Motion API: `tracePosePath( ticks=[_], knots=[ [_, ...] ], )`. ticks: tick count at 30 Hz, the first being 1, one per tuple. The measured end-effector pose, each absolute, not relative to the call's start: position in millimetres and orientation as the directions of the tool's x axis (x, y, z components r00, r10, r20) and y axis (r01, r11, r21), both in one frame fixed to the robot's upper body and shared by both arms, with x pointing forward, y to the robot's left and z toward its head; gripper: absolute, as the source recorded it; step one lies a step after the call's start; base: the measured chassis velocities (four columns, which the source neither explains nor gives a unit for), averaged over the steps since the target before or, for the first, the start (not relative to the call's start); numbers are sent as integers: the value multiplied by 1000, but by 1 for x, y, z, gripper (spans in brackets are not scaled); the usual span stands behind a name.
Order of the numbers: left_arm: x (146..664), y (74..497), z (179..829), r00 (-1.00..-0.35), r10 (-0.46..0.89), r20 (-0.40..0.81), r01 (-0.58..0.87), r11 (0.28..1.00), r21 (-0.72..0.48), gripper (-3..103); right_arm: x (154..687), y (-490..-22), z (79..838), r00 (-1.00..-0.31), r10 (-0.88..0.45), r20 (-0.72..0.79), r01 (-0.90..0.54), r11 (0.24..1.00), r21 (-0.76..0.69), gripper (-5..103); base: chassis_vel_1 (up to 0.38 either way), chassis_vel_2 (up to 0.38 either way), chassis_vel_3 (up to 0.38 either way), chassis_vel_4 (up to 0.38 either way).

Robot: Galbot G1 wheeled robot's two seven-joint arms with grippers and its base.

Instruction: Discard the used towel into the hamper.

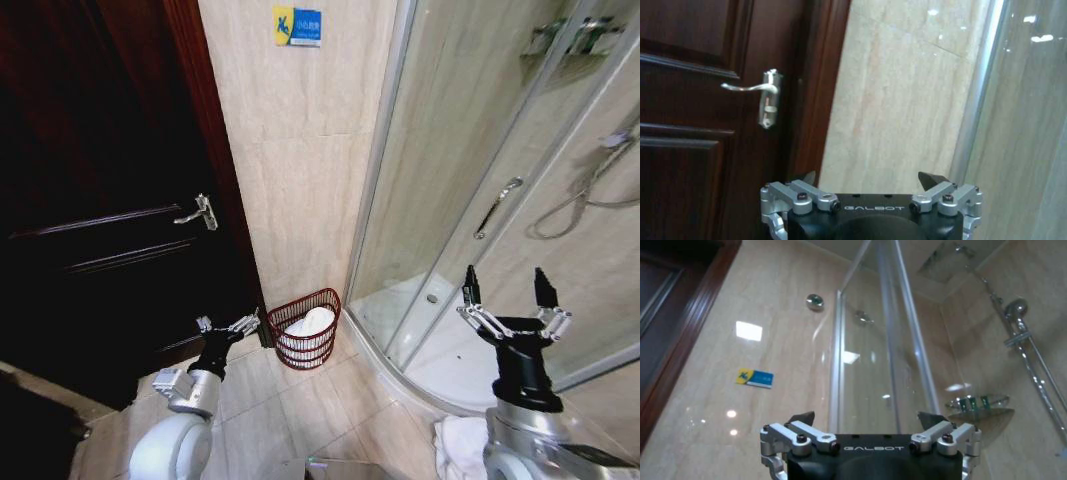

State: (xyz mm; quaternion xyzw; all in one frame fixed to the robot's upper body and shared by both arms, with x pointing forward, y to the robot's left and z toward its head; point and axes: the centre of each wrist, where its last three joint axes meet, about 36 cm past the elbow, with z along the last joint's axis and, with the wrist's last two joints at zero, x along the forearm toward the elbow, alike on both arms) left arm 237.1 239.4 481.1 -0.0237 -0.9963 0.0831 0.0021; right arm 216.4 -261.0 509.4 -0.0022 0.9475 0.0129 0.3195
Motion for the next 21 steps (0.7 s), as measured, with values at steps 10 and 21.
tracePosePath(
  ticks=[10,21],
  knots=[
    [237,239,481,-999,48,0,47,985,-166,100,220,-261,511,-767,-24,-641,-33,999,2,100,-156,-177,170,158],
    [237,239,481,-999,47,0,47,985,-166,100,223,-265,515,-760,-12,-650,-13,1000,-2,100,8,3,-31,-42]
  ],
)
